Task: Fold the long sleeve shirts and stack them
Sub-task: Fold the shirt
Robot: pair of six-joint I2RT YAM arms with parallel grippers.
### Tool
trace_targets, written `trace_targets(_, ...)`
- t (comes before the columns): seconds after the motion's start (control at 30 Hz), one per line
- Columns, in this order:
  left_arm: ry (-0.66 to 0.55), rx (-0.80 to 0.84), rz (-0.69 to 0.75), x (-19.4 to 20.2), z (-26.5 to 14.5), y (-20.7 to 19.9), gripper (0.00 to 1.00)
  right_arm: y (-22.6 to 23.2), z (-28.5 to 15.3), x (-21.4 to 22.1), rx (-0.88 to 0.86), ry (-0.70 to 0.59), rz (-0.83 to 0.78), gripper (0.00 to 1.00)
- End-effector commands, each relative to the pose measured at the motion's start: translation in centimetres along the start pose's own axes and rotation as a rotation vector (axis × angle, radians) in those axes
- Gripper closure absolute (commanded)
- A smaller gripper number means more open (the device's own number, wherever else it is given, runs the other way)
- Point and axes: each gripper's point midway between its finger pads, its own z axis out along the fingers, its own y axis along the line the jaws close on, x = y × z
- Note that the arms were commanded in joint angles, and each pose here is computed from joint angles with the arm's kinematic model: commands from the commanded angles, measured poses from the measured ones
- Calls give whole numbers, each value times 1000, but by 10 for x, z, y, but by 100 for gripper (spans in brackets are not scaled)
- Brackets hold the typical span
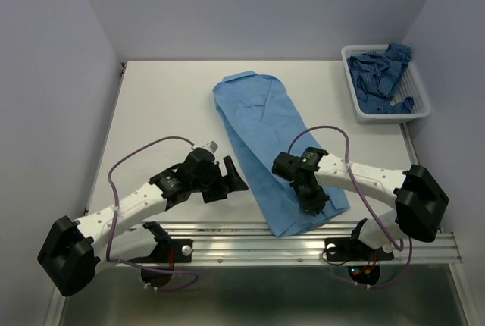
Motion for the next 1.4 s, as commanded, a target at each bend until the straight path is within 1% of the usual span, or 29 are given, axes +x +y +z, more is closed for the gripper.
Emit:
trace_targets(0.0,-13,9,-23,-3,2,-2,1,47,1,-15,-229,-63,28,84)
trace_targets(0.03,-18,17,-20,-6,3,-6,1,61,-3,-28,-298,-121,42,84)
trace_targets(0.1,-22,25,-18,-9,7,-10,1,74,-13,-37,-372,-158,53,84)
trace_targets(0.13,-31,48,-9,-13,9,-16,1,82,-21,-40,-431,-179,54,62)
trace_targets(0.17,-31,60,-6,-14,10,-20,1,82,-22,-41,-437,-186,57,38)
trace_targets(0.2,-21,80,0,-15,12,-27,1,82,-22,-38,-438,-176,67,28)
trace_targets(0.27,-15,77,9,-16,15,-29,1,78,-22,-35,-430,-174,82,25)
trace_targets(0.33,-9,68,14,-16,18,-27,1,78,-30,-37,-454,-201,104,25)
trace_targets(0.4,-10,68,19,-16,22,-26,1,78,-52,-48,-520,-295,142,25)
trace_targets(0.43,-8,67,20,-16,23,-26,1,72,-59,-54,-526,-362,166,25)
trace_targets(0.53,9,72,27,-15,30,-28,1,78,-67,-64,-576,-423,166,25)
trace_targets(0.6,22,77,33,-15,35,-28,1,84,-62,-72,-591,-461,138,25)
trace_targets(0.67,37,70,34,-12,39,-26,1,82,-53,-81,-553,-498,123,25)
trace_targets(0.77,49,80,47,-12,45,-27,1,71,-43,-104,-427,-607,17,25)
trace_targets(0.8,57,73,46,-10,48,-25,1,67,-38,-110,-412,-629,8,25)
trace_targets(0.83,59,78,48,-10,48,-26,1,69,-42,-122,-431,-681,5,25)
trace_targets(0.9,66,79,54,-9,50,-26,1,69,-41,-130,-457,-700,-33,25)
trace_targets(0.97,65,86,55,-9,50,-26,1,63,-34,-140,-488,-714,-11,25)
trace_targets(1.0,65,82,51,-9,51,-26,1,68,-33,-139,-545,-701,-21,25)
trace_targets(1.03,59,81,50,-11,52,-26,1,72,-35,-143,-594,-716,-23,25)
trace_targets(1.07,57,80,50,-11,52,-27,1,75,-25,-137,-637,-680,-32,25)
trace_targets(1.13,47,66,49,-15,56,-26,1,82,-22,-135,-669,-683,-60,26)
trace_targets(1.17,46,52,49,-16,60,-23,7,88,-18,-130,-699,-665,-89,28)
trace_targets(1.2,23,44,52,-22,63,-25,9,91,-19,-130,-720,-668,-96,28)
trace_targets(1.23,16,33,51,-25,65,-24,17,96,-22,-132,-746,-685,-107,30)
trace_targets(1.27,11,23,57,-28,68,-24,17,99,-21,-131,-761,-680,-115,32)
trace_targets(1.3,4,-10,63,-32,74,-22,24,102,-19,-132,-767,-666,-120,35)
trace_targets(1.37,-13,-41,70,-40,81,-19,26,105,-15,-133,-770,-655,-128,43)
